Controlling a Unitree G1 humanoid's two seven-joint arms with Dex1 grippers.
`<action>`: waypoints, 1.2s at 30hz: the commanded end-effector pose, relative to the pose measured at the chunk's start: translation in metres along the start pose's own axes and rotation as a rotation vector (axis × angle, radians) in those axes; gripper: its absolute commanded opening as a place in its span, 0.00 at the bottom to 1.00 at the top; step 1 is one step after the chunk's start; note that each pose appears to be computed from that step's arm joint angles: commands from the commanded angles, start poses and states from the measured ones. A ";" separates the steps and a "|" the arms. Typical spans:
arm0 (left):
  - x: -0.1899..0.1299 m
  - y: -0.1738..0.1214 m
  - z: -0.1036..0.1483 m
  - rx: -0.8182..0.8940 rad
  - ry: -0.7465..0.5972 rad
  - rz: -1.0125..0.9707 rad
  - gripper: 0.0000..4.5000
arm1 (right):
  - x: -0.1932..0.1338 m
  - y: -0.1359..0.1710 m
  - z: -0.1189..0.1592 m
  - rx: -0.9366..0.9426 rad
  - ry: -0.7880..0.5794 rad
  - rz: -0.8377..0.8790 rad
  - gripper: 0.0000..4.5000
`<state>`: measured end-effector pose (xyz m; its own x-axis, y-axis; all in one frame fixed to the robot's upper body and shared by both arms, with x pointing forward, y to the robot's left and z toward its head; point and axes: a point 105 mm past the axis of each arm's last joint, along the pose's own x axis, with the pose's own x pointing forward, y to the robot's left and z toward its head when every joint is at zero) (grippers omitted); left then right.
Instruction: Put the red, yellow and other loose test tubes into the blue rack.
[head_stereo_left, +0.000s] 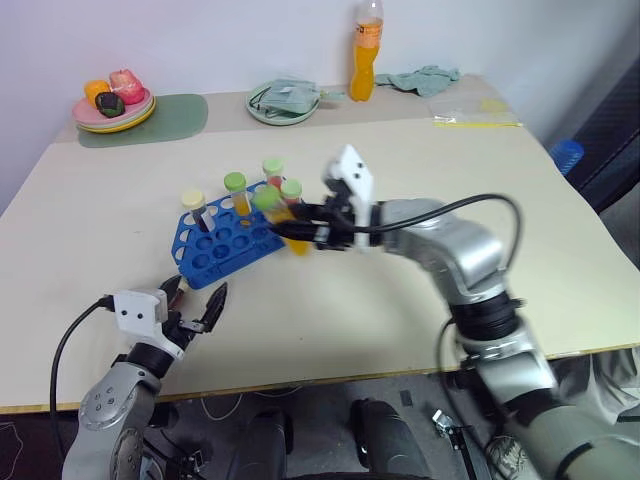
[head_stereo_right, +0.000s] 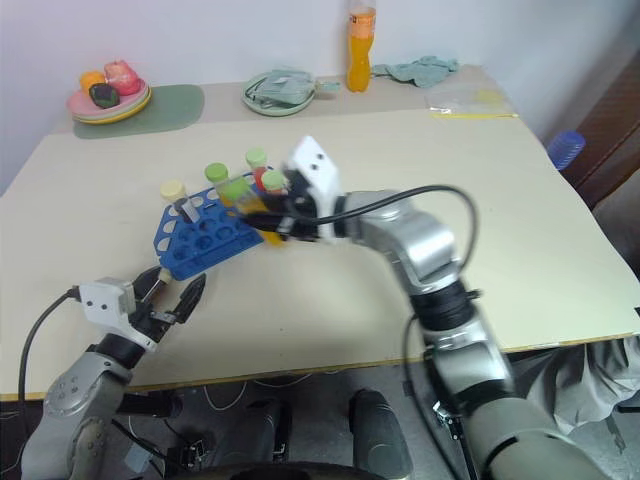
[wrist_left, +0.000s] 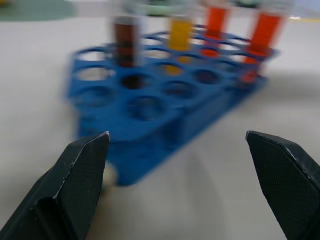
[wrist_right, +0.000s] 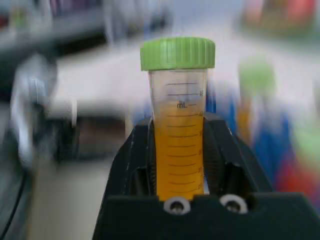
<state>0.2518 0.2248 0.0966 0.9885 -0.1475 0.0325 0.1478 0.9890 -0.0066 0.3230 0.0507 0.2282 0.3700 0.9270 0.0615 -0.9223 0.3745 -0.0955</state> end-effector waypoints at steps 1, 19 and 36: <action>0.002 0.010 0.014 0.060 -0.071 0.081 1.00 | 0.023 -0.009 0.009 -0.067 -0.136 -0.147 0.17; 0.012 -0.013 0.030 0.069 -0.104 0.021 1.00 | 0.056 -0.021 -0.043 -0.046 -0.155 -0.265 0.17; 0.011 -0.028 0.031 0.045 -0.080 -0.041 1.00 | 0.079 0.010 -0.047 0.008 -0.155 -0.126 0.17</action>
<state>0.2593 0.2007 0.1146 0.9830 -0.1712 0.0666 0.1695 0.9851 0.0296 0.3754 0.0757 0.1649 0.5614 0.8106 0.1665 -0.8050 0.5816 -0.1172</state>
